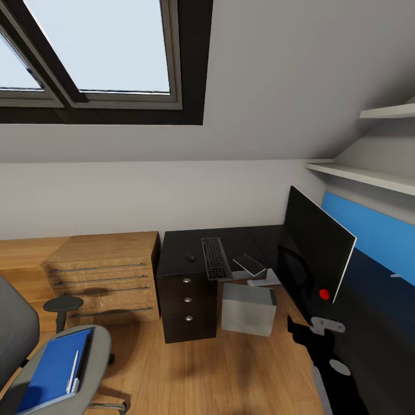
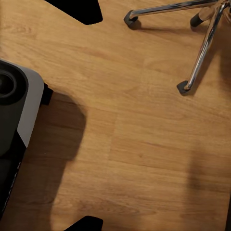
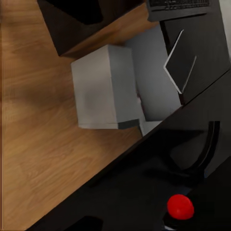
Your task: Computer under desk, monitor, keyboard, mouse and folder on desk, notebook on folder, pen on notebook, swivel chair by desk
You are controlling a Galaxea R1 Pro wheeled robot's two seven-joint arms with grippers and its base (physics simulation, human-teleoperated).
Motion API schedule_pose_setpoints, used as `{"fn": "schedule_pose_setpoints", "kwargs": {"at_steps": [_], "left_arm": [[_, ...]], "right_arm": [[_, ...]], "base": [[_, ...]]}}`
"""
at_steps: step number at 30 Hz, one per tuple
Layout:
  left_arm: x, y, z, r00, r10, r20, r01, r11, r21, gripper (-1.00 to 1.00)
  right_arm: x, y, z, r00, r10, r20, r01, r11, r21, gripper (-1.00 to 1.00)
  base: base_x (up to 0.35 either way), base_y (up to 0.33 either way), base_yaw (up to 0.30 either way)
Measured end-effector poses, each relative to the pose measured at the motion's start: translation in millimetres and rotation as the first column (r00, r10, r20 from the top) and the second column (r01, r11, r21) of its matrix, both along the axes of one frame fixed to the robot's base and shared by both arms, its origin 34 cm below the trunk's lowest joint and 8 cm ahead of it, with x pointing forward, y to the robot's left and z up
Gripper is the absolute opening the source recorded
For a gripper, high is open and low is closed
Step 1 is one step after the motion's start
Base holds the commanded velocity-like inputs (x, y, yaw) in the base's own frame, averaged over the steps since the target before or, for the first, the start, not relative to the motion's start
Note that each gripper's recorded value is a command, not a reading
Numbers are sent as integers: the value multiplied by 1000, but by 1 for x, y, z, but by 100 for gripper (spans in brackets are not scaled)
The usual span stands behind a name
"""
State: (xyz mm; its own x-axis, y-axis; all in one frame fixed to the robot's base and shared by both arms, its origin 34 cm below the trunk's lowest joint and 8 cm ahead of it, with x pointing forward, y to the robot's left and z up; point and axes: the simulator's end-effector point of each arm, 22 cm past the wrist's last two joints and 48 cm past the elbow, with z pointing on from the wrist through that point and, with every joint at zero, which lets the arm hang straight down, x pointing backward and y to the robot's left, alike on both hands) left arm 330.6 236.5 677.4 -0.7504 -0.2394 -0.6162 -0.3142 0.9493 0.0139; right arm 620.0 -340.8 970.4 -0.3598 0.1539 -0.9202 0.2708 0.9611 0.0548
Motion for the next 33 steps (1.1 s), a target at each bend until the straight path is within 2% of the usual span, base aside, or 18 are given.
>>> {"fn": "schedule_pose_setpoints", "kwargs": {"at_steps": [2,9,16,33], "left_arm": [[0,0,0,1000,-1,1,1,1000,0,100],[0,-1,0,1000,-1,2,1,1000,-1,100],[0,-1,0,1000,-1,2,1,1000,-1,100],[-2,-1,-1,1000,1,-4,-1,1000,-1,100]], "right_arm": [[-34,3,-2,1000,-10,3,10,1000,17,100],[-62,10,-6,1000,-21,-2,21,999,41,100],[-67,12,-7,1000,-23,-4,23,999,47,100],[-71,14,-19,999,-22,-29,23,998,53,100]], "base": [[0,0,0],[0,0,0],[0,0,-86],[0,0,-224]]}}
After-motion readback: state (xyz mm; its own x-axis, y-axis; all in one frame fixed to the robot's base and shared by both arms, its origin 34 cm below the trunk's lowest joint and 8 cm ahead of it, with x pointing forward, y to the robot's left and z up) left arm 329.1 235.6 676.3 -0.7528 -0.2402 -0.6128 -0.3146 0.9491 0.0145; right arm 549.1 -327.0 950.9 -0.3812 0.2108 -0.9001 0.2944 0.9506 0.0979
